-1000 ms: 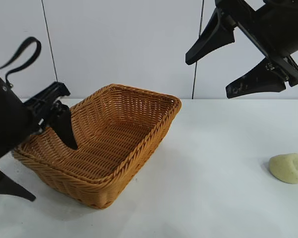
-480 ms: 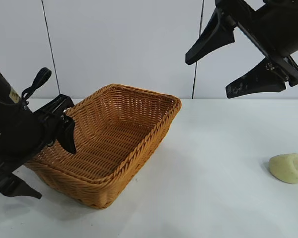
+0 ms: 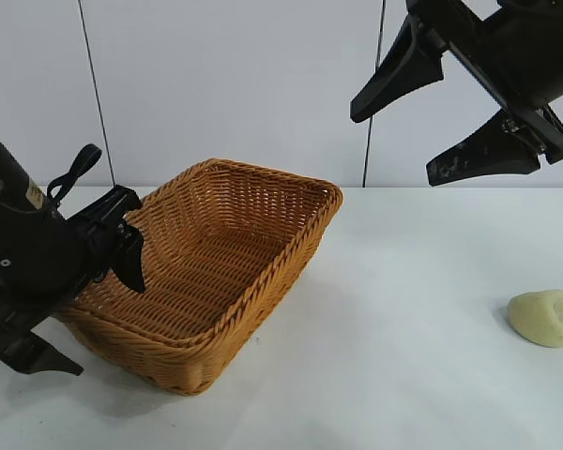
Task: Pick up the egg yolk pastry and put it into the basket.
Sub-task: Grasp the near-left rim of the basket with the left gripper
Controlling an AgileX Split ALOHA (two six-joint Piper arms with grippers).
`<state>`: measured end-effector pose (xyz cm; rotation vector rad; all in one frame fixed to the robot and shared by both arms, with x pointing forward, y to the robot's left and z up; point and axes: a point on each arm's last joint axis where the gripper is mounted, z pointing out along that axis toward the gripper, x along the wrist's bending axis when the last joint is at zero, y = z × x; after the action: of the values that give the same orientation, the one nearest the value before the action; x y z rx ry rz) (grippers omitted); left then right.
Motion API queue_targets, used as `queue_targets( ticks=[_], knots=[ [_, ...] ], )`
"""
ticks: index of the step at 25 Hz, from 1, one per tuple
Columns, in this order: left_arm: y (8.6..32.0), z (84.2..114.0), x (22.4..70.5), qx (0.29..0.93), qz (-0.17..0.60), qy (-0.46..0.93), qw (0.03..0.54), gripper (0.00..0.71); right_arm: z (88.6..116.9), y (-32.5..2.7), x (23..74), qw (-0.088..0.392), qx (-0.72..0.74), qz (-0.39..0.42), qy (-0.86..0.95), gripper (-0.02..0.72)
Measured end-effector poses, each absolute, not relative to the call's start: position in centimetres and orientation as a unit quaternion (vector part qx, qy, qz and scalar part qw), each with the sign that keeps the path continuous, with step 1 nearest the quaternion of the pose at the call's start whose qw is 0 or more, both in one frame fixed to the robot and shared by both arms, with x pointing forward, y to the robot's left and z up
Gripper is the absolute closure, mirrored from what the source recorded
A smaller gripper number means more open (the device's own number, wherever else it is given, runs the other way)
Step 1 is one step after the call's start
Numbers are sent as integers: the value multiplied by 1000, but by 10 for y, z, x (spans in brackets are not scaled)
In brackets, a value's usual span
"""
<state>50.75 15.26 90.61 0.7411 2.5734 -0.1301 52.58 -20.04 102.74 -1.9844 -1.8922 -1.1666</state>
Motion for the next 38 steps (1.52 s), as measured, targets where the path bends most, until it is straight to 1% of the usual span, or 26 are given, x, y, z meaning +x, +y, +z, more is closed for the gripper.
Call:
queue_targets(
  ticks=[6, 15, 19, 21, 24, 26, 30, 33, 38],
  knots=[
    [153, 906, 508, 295, -35, 927, 231, 133, 1027, -200, 526, 81, -664, -390, -633, 66],
    [154, 906, 508, 296, -34, 926, 230, 133, 1027, -200, 526, 81, -664, -390, -633, 66],
    [155, 905, 506, 296, -31, 929, 219, 142, 1027, -200, 526, 81, -664, -390, -633, 66],
    [156, 904, 505, 297, -27, 932, 208, 186, 1027, -200, 526, 81, -664, -390, -633, 66],
    [158, 903, 503, 297, -22, 935, 192, 321, 1027, -200, 526, 81, -664, -390, -633, 66],
    [158, 903, 502, 297, -22, 935, 191, 417, 1027, -200, 526, 81, -664, -390, -633, 66],
    [157, 904, 504, 297, -25, 933, 202, 544, 1027, -200, 526, 81, -664, -390, -633, 66],
    [157, 904, 505, 288, -29, 935, 206, 616, 1027, -200, 526, 81, -664, -390, -633, 66],
    [156, 906, 507, 297, -25, 932, 205, 622, 1027, -200, 526, 81, -664, -390, -633, 66]
  ],
)
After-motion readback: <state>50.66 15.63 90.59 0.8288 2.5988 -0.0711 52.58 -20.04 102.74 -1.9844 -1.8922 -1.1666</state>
